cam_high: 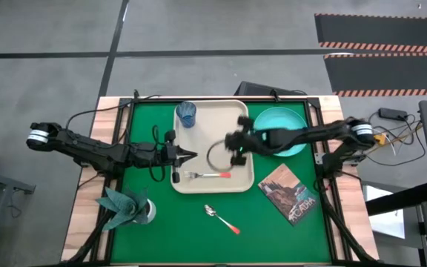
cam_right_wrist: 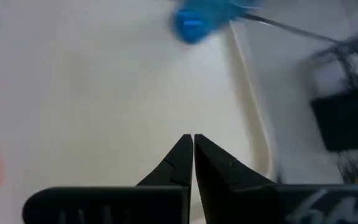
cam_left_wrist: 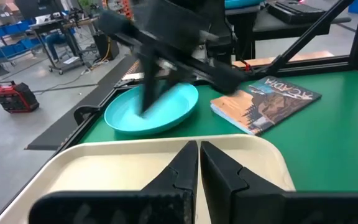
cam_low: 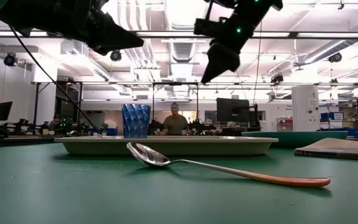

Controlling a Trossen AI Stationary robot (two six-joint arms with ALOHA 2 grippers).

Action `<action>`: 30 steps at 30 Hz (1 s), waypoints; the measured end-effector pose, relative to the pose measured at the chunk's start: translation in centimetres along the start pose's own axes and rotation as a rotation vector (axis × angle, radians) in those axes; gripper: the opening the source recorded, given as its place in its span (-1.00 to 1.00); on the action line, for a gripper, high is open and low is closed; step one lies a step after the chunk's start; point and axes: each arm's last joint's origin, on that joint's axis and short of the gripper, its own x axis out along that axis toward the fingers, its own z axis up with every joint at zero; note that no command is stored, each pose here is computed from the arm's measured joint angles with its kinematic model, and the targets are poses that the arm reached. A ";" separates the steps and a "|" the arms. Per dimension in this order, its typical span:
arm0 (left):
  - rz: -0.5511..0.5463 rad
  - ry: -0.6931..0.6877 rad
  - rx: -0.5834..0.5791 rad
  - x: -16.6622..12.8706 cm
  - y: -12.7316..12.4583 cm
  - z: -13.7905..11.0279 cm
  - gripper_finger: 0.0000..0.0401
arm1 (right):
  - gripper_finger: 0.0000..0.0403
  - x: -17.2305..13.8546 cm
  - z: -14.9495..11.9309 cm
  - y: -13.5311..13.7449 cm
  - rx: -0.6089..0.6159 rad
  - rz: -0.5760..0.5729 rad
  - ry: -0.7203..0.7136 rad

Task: Pick and place plate/cup/fork/spoon on tray
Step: Put the blue plate on the serving tray

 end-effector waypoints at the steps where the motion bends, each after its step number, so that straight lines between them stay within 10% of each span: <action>1: 0.001 -0.004 0.000 0.0 0.0 0.0 -0.98 | -0.96 -0.4 -0.2 -1.0 0.032 -0.020 -0.005; 11: -0.004 0.039 -0.034 0.2 -0.1 -0.5 -0.98 | -0.96 -2.8 -4.7 -1.9 0.455 0.286 0.155; 19: -0.005 0.041 -0.012 0.3 -0.2 -0.5 -0.98 | -0.92 -3.1 -9.5 -1.8 0.751 0.172 0.460; 30: -0.004 0.033 -0.012 0.3 -0.1 -0.3 -0.98 | -0.45 -1.0 -11.9 -2.5 0.768 0.117 0.546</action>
